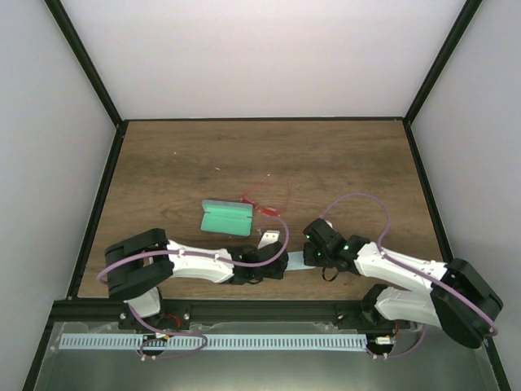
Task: Organize the sunglasses
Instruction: Pick up the glasses cleaning cloth from the center of the board.
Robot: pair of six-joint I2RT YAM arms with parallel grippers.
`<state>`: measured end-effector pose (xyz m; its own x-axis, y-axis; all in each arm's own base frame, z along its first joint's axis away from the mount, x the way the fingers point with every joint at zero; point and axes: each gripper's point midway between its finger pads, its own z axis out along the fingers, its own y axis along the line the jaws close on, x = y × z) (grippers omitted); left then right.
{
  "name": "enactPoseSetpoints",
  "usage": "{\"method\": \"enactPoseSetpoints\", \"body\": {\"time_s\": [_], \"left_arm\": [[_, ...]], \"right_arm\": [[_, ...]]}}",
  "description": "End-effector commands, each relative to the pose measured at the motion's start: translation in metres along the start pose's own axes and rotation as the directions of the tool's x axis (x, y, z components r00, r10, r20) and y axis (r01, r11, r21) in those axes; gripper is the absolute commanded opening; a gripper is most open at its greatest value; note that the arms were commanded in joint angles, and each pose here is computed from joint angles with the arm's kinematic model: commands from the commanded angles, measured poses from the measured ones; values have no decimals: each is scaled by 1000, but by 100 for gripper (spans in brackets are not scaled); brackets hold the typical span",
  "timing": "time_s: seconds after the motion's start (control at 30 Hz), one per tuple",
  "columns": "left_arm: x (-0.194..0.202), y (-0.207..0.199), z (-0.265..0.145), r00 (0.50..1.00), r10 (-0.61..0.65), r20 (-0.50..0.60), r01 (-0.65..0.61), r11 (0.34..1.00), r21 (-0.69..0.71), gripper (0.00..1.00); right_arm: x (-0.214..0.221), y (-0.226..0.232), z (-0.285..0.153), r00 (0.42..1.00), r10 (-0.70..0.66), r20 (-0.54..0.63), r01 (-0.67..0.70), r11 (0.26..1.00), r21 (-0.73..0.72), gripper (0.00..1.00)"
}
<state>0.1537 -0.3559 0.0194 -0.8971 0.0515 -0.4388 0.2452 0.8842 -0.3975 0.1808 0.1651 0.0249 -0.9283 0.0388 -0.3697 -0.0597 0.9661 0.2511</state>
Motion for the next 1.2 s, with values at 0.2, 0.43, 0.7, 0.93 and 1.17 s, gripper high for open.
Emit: {"method": "enactPoseSetpoints", "body": {"time_s": [0.2, 0.43, 0.7, 0.93, 1.17], "left_arm": [[28, 41, 10, 996, 38, -84, -49, 991, -127, 30], [29, 44, 9, 996, 53, -79, -63, 989, -130, 30], [33, 51, 11, 996, 41, -75, -51, 990, -128, 30], [33, 54, 9, 997, 35, -72, -44, 990, -134, 30], [28, 56, 7, 999, 33, -42, -39, 988, -149, 21]], "right_arm": [[-3, -7, -6, 999, 43, 30, -44, 999, 29, 38], [-1, -15, -3, 997, 68, 28, -70, 994, 78, 41], [18, -18, 14, 999, 8, -53, 1, 985, 170, 34], [16, -16, 11, 999, 5, -35, 1, 984, 176, 17], [15, -13, 9, 1000, 2, -25, 2, 988, 152, 6]]}}
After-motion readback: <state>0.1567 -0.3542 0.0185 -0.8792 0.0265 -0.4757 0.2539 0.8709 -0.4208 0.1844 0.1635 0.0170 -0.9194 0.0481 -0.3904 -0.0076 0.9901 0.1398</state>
